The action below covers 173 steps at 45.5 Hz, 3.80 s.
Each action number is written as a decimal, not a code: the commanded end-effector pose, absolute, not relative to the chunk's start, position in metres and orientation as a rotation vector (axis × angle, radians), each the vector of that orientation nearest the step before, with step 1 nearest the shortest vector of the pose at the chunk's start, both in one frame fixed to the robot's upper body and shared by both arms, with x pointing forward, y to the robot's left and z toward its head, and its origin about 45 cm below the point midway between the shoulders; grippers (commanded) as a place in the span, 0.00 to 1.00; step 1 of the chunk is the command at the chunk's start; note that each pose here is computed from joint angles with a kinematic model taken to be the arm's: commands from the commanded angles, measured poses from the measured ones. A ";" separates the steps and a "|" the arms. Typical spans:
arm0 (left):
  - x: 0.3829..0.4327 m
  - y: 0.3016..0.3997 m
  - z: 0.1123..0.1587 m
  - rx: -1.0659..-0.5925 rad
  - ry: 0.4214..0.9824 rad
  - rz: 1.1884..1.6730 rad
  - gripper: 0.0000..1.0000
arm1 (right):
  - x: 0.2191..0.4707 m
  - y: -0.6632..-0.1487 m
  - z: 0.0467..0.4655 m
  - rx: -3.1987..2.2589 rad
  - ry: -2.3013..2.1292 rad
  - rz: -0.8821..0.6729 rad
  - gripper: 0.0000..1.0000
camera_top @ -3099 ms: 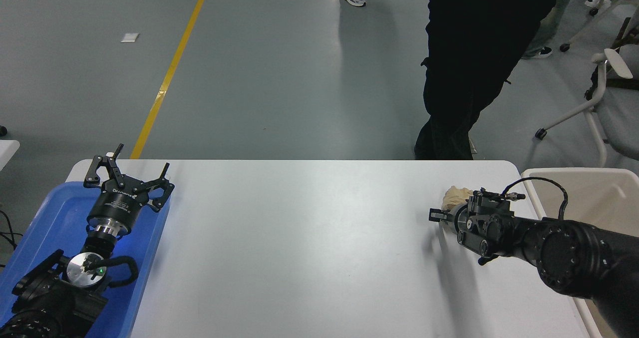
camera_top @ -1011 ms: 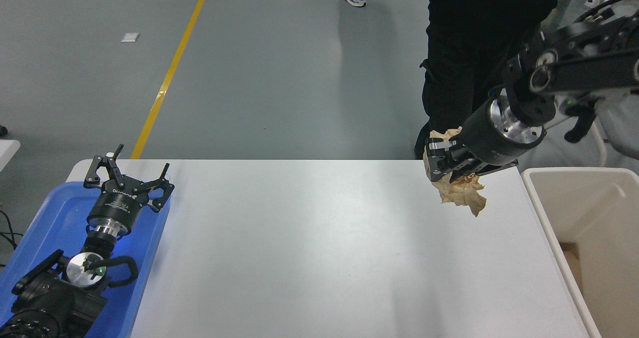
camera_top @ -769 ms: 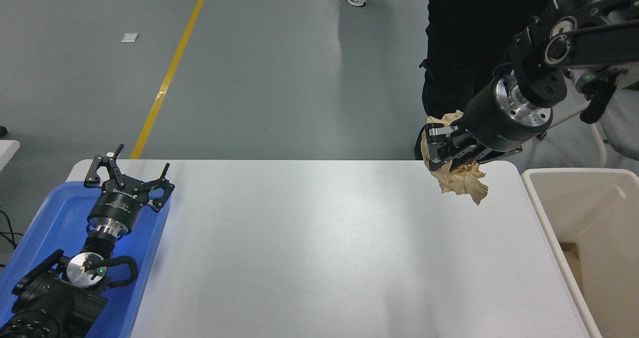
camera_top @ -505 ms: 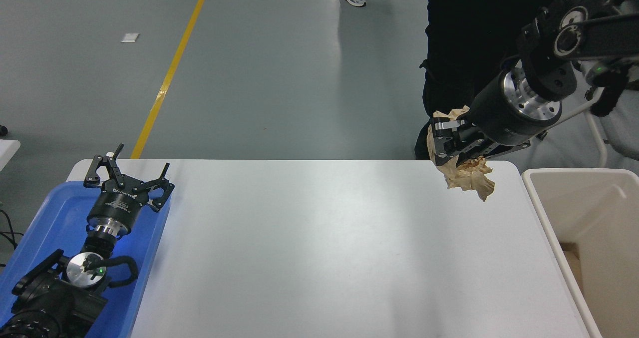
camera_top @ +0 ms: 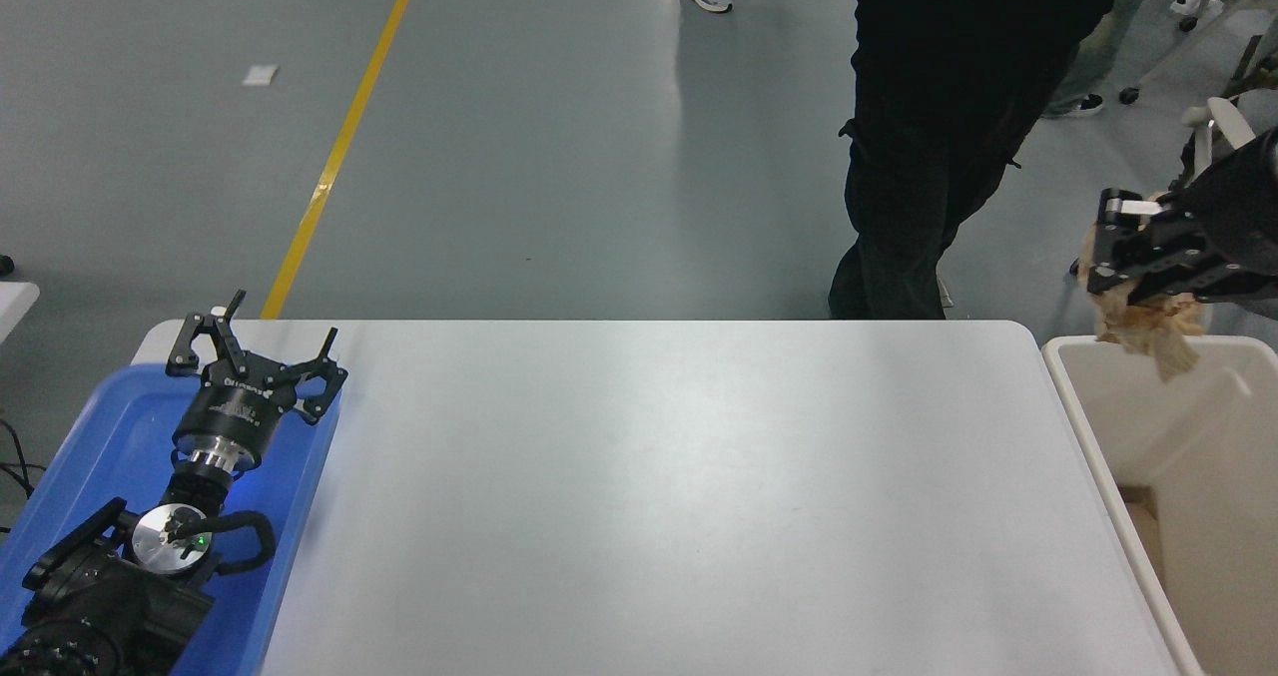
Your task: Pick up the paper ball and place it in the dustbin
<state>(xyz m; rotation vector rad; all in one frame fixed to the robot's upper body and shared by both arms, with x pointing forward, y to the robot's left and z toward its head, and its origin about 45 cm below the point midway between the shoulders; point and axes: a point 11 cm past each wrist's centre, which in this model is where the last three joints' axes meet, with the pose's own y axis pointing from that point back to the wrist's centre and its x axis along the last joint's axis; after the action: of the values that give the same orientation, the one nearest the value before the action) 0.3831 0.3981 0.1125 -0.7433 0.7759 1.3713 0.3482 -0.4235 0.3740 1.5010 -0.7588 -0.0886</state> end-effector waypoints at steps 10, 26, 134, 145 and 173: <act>0.3828 0.3973 0.1117 -0.742 0.778 1.371 0.99 | 0.313 -0.579 0.249 1.269 -1.022 -0.301 0.00; 0.3834 0.3974 0.1125 -0.744 0.776 1.370 0.99 | 0.292 -0.614 0.150 1.065 -1.103 -0.204 0.00; 0.3839 0.3970 0.1129 -0.743 0.776 1.369 0.99 | 0.331 -0.451 0.210 1.373 -0.850 -0.139 1.00; 0.3839 0.3971 0.1130 -0.745 0.776 1.369 0.99 | 0.353 -0.369 0.290 1.575 -0.510 -0.156 1.00; 0.3834 0.3974 0.1125 -0.744 0.776 1.370 0.99 | 0.368 -0.239 0.400 1.506 -0.173 0.148 1.00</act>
<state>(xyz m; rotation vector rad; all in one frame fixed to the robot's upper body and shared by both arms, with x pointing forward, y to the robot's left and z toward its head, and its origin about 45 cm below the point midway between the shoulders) 0.3834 0.3975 0.1125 -0.7437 0.7765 1.3701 0.3690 -0.2674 0.3659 1.5524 -0.2183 0.0579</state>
